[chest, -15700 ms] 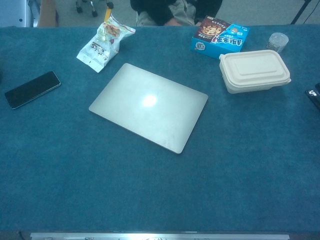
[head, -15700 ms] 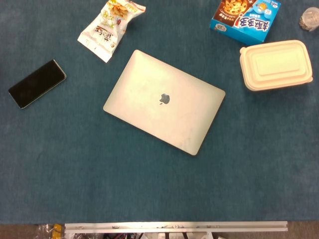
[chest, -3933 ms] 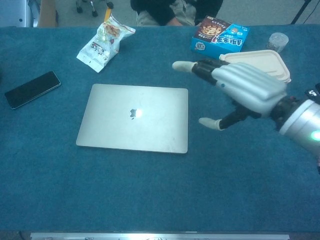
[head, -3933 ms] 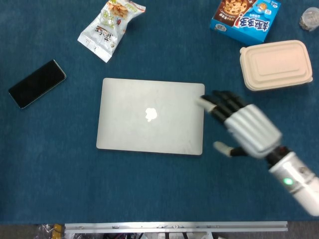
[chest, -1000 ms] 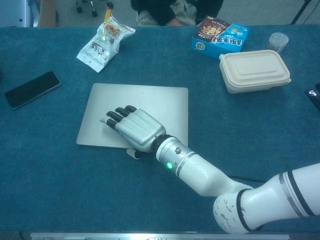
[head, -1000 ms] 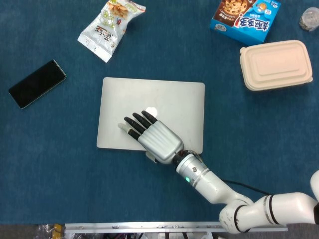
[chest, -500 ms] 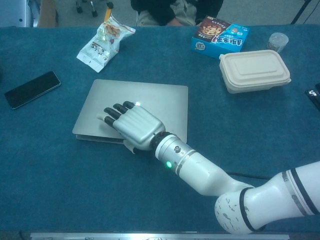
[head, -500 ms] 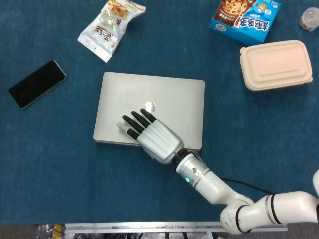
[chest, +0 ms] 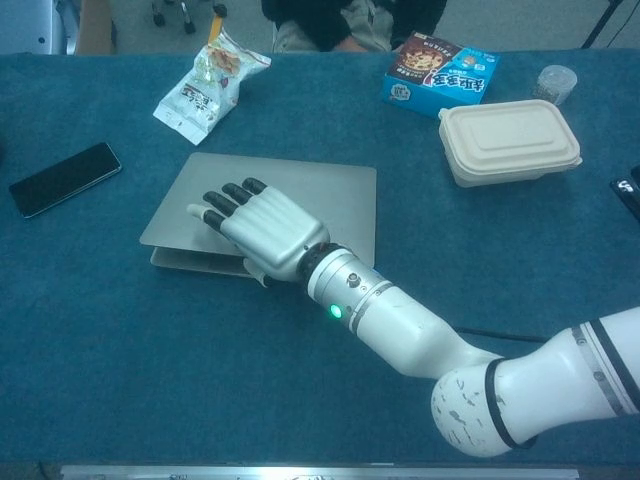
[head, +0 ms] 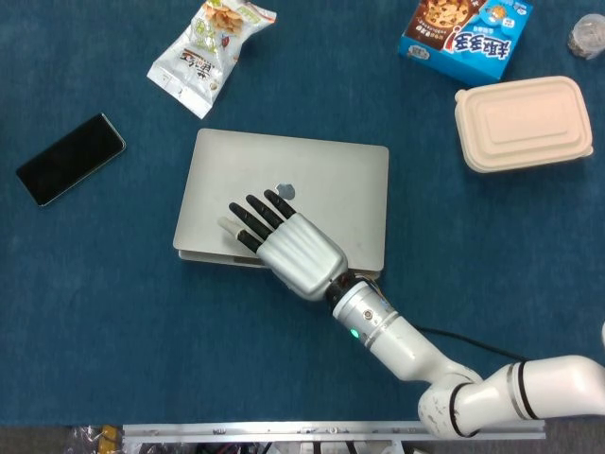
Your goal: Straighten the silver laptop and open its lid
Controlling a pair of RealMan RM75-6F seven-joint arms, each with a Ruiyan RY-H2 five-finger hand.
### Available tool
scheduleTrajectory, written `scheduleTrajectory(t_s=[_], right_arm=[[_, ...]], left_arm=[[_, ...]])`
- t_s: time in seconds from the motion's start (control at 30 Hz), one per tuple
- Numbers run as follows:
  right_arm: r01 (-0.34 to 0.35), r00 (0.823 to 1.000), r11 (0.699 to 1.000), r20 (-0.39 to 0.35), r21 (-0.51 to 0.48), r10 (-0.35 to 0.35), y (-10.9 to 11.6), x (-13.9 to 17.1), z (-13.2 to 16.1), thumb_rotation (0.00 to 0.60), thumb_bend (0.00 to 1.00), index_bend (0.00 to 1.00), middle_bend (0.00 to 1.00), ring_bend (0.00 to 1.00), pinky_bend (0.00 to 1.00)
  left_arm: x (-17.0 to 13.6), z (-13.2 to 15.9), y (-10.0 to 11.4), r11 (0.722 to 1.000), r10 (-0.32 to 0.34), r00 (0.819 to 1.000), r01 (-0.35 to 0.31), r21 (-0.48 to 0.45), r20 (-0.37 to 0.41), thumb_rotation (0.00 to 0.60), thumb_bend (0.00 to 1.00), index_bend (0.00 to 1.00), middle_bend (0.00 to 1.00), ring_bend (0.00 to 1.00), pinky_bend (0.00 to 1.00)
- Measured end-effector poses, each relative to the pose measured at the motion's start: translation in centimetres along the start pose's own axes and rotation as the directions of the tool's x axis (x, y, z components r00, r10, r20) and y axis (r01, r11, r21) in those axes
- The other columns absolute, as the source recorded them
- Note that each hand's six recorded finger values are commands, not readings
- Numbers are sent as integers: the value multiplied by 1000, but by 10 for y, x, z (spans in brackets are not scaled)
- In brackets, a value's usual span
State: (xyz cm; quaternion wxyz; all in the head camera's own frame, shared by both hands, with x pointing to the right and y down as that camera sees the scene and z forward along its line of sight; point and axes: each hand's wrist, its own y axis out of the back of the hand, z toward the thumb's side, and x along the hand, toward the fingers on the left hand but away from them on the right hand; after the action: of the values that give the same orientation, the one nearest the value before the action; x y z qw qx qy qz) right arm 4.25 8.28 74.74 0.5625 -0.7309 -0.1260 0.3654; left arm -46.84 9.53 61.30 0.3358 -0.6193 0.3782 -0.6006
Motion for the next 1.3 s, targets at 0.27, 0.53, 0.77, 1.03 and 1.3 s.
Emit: scheduleTrajectory(t_s=[0.27, 0.53, 0.77, 1.03, 1.3], right_arm=[[9, 1000, 1000, 14, 20, -10, 7, -2, -4, 600, 452, 1, 48, 0, 107], [9, 1000, 999, 17, 37, -10, 9, -3, -4, 600, 452, 1, 47, 0, 107], [14, 1000, 998, 25, 55, -16, 11, -4, -6, 600, 452, 1, 47, 0, 107], [18, 999, 998, 31, 65, -20, 14, -5, -8, 600, 452, 1, 45, 0, 107], [27, 999, 997, 36, 78, -30, 19, -7, -10, 600, 452, 1, 45, 0, 107]], left_arm=[[-2, 6, -14, 996, -87, 995, 87, 23, 38, 600, 342, 244, 252, 118, 0], [-7, 23, -29, 983, -185, 973, 183, 30, 138, 502, 342, 228, 217, 118, 0], [-7, 39, -41, 960, -279, 933, 268, 81, 227, 363, 342, 166, 122, 51, 0], [-4, 74, -53, 938, -345, 873, 309, 156, 344, 346, 342, 115, 64, 14, 0], [-3, 104, -66, 924, -382, 821, 324, 206, 424, 334, 342, 55, 25, 0, 0]])
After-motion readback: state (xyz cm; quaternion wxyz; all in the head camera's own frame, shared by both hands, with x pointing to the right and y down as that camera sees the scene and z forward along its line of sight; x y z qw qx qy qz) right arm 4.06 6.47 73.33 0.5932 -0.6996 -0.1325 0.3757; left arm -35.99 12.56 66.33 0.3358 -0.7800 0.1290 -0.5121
